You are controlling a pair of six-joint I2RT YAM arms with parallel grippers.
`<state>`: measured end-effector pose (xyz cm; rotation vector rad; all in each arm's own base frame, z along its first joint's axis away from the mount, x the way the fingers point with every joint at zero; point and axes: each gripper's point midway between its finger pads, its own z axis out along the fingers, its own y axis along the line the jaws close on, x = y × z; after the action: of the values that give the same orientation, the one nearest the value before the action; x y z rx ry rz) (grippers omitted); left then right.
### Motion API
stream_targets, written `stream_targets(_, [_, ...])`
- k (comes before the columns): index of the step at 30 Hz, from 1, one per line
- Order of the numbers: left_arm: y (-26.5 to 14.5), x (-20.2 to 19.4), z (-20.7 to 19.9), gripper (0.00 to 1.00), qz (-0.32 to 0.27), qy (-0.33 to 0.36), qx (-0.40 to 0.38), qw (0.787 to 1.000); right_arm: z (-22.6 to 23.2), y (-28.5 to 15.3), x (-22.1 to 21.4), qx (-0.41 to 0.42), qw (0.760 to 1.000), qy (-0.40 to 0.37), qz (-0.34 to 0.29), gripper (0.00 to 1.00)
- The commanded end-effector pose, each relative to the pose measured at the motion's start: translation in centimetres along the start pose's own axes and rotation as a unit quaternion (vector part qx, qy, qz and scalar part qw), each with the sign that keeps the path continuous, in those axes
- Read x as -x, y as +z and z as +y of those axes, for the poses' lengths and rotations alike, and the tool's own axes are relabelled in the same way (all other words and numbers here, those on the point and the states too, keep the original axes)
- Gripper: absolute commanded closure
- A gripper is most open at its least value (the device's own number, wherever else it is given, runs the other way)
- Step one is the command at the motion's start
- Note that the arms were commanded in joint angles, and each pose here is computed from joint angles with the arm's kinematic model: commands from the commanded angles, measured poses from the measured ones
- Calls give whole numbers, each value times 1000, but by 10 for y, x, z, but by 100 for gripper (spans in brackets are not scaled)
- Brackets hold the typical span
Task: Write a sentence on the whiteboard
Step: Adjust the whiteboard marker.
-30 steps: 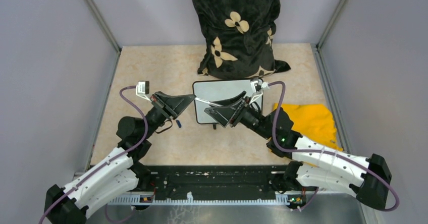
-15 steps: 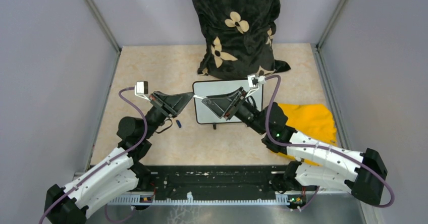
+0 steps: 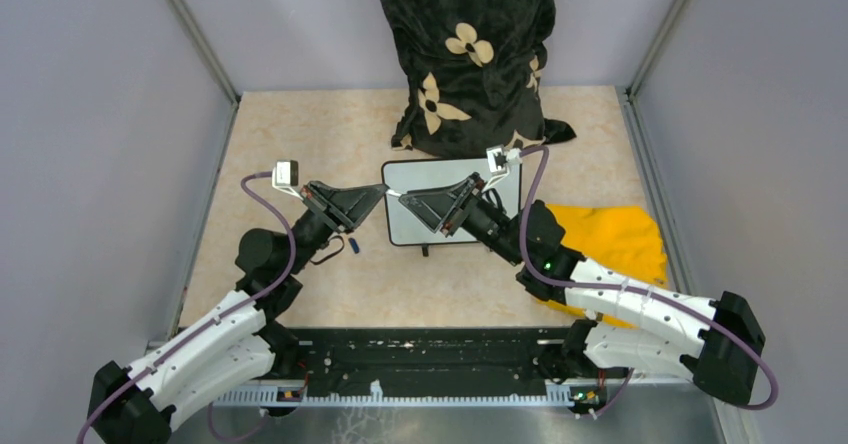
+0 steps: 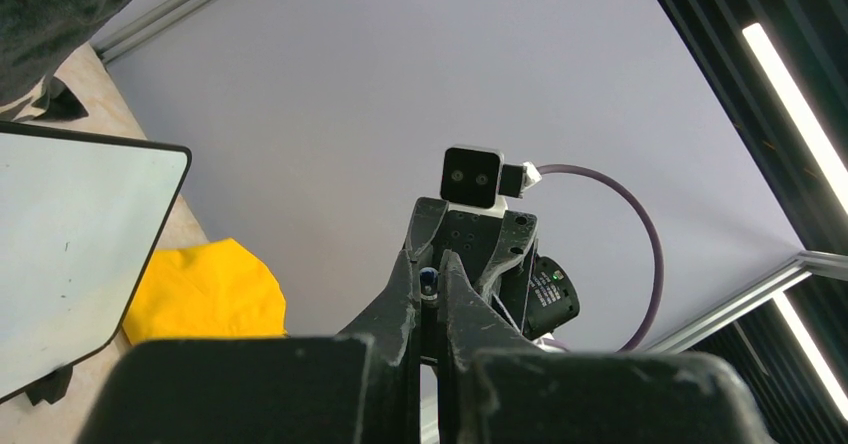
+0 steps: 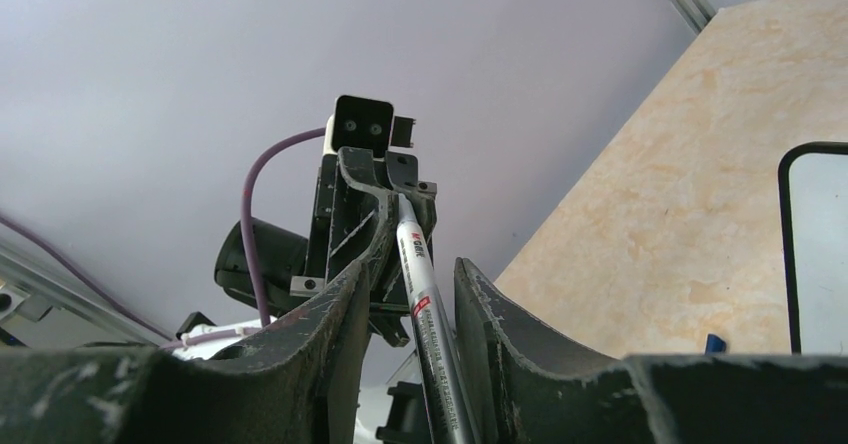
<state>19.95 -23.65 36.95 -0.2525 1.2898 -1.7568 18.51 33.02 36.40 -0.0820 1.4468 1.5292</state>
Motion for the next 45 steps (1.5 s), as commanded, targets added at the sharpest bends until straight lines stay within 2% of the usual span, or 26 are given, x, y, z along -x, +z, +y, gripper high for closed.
stream_targets(1, [1,-4,-5,100,10,-6,-7,1000,25,5,30,32,999,7,-42,64])
stream_targets(6, [1,-5,-7,100,10,-9,-10,1000,24,2,34,41,997,19,-55,63])
stream_targets(13, [0,-6,-3,100,9,-14,-5,1000,28,4,32,54,997,20,-49,71])
stream_targets(26, [1,-4,-5,100,4,-13,-8,1000,34,8,22,71,997,21,-21,72])
stream_targets(35, [2,-2,-7,100,2,-9,-8,1000,32,7,22,67,997,21,-21,81])
stream_targets(42, [1,-5,-3,100,7,-11,-4,1000,29,5,28,61,997,23,-37,77])
stream_targets(45, [1,-5,-1,100,7,-11,-2,1000,29,6,28,61,997,23,-37,79])
